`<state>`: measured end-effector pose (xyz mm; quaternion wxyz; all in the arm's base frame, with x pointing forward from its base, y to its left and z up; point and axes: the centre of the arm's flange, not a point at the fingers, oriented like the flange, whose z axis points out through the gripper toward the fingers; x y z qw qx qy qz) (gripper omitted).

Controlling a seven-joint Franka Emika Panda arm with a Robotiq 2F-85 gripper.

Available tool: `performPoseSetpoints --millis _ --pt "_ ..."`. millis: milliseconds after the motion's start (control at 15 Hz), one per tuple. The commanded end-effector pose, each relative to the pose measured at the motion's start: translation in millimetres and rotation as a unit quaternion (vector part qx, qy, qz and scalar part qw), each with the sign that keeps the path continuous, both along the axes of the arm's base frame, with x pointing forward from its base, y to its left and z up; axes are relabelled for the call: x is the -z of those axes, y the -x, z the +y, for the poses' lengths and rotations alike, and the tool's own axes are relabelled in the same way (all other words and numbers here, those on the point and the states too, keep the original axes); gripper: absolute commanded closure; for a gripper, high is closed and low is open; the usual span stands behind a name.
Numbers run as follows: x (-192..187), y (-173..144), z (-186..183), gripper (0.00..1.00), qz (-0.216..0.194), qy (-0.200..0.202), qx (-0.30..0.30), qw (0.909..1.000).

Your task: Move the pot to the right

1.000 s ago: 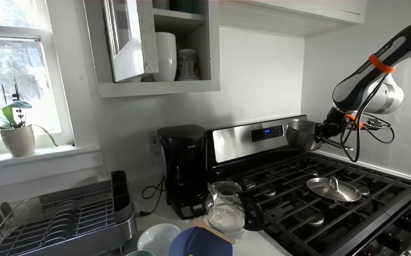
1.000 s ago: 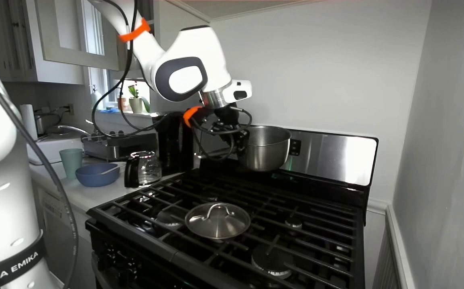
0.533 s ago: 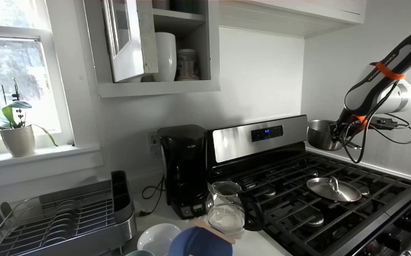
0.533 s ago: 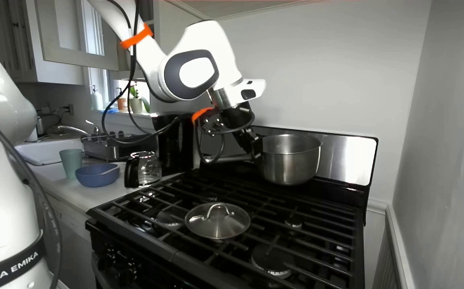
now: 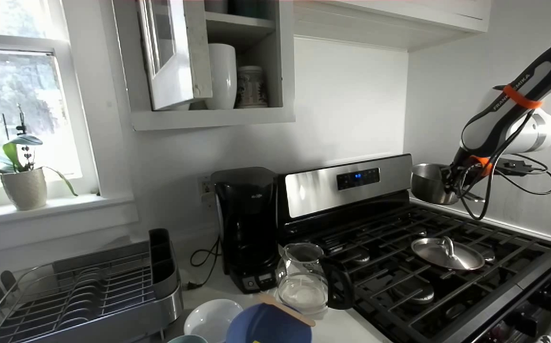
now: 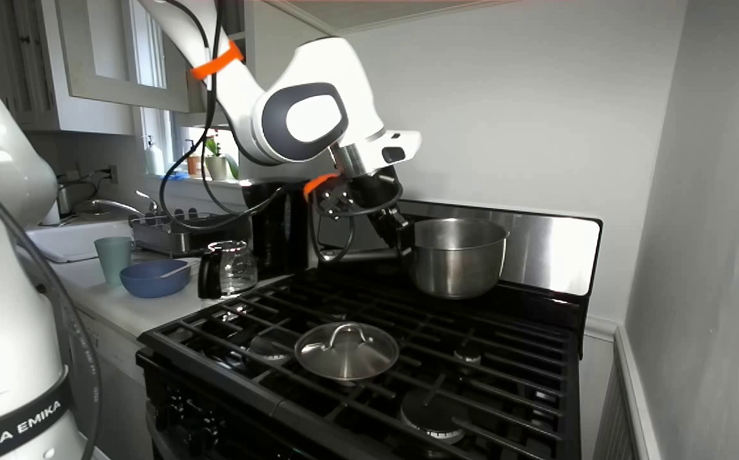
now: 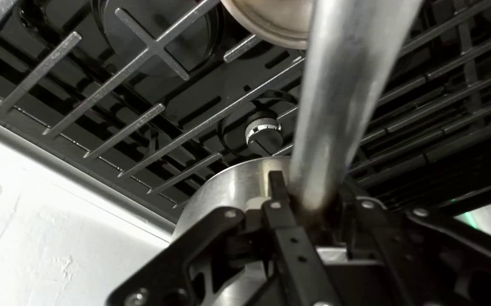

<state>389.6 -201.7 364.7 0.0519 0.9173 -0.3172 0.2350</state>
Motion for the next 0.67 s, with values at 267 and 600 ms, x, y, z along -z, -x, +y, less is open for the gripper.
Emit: performPoseSetpoints --millis 267,600 --pt "34 -17 3 0.93 0.012 0.019 0.030 0.9993" --pt "30 2 -11 0.93 0.008 0.050 0.115 0.9921"
